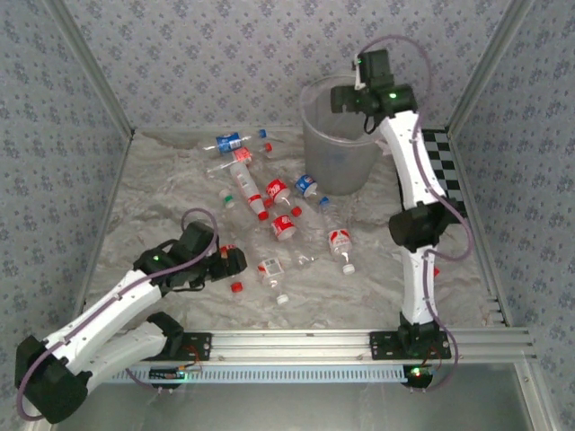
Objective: Put the plastic bottles in the bin
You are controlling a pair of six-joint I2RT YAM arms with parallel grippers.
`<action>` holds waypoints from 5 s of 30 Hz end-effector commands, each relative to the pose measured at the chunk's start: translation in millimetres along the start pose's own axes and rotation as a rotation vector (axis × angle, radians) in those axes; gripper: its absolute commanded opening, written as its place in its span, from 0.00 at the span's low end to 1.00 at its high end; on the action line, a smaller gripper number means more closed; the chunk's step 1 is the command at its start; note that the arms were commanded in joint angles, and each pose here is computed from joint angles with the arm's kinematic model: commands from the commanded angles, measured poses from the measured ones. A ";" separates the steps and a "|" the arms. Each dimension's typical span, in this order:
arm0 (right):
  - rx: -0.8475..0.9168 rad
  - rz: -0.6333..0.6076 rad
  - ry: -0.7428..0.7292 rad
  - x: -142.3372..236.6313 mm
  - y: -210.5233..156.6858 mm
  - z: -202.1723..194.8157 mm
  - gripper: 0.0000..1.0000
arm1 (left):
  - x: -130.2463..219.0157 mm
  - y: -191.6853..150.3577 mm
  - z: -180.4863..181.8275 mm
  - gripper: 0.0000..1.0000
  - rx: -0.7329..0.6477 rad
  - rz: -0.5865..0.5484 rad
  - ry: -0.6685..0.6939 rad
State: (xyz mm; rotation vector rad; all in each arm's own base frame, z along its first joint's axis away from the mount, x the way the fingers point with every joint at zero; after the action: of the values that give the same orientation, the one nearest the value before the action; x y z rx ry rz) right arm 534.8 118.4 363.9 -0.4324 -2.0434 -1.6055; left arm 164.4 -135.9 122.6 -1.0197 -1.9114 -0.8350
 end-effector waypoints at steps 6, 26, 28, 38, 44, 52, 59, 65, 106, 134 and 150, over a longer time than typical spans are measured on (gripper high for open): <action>-0.124 -0.091 0.103 94.8 -0.3 -9.5 1.00 | -25.3 -2.4 15.1 0.97 0.076 -0.039 0.048; -0.362 -0.132 0.422 189.6 -210.4 50.4 1.00 | -58.8 29.6 33.7 0.70 0.129 -0.212 0.075; -0.381 -0.078 0.472 179.7 -219.2 63.3 1.00 | -61.1 34.0 33.3 0.68 0.125 -0.211 0.084; -0.256 -0.068 0.527 165.8 -204.0 122.6 0.99 | -66.0 40.9 34.7 0.46 0.099 -0.216 0.131; -0.216 -0.043 0.527 159.1 -203.7 136.7 0.99 | -50.8 43.9 34.8 0.31 0.092 -0.252 0.119; -0.195 -0.045 0.562 159.2 -193.9 146.6 0.99 | -26.3 50.3 32.9 0.18 0.080 -0.334 0.056; -0.178 -0.052 0.739 160.9 -169.0 186.3 0.89 | 21.4 55.3 -55.4 0.05 -0.088 -0.393 -0.435; -0.171 -0.040 0.880 151.6 -147.9 229.0 0.95 | 32.4 35.9 -93.6 0.00 -0.231 -0.341 -0.583; 0.056 -0.441 0.402 176.4 11.9 102.5 0.41 | 17.4 20.9 -125.1 1.00 -0.443 -0.315 -0.321; 0.263 -0.014 0.066 -47.5 -6.8 16.5 0.26 | -3.9 7.4 -96.4 1.00 -0.392 -0.345 -0.061; 0.256 0.249 0.104 -97.9 -84.5 22.9 0.77 | -7.0 -1.4 -88.4 1.00 -0.366 -0.304 -0.089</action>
State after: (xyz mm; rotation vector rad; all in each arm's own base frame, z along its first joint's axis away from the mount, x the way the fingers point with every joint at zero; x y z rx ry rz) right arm 574.6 124.6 231.0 -0.4588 -1.9909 -1.2056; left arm 201.2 -213.8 161.4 -0.9894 -2.0712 -1.3944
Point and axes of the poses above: each hand's point on the last joint's axis, 136 mm out from that joint toward the fingers, its own x axis back along the fingers, its own z axis along the line the jaws close on, y = z × x, the point moved 2 cm from there along x, back along the fingers, and after that the axes turned 12 degrees about x, right-handed, at the moved point
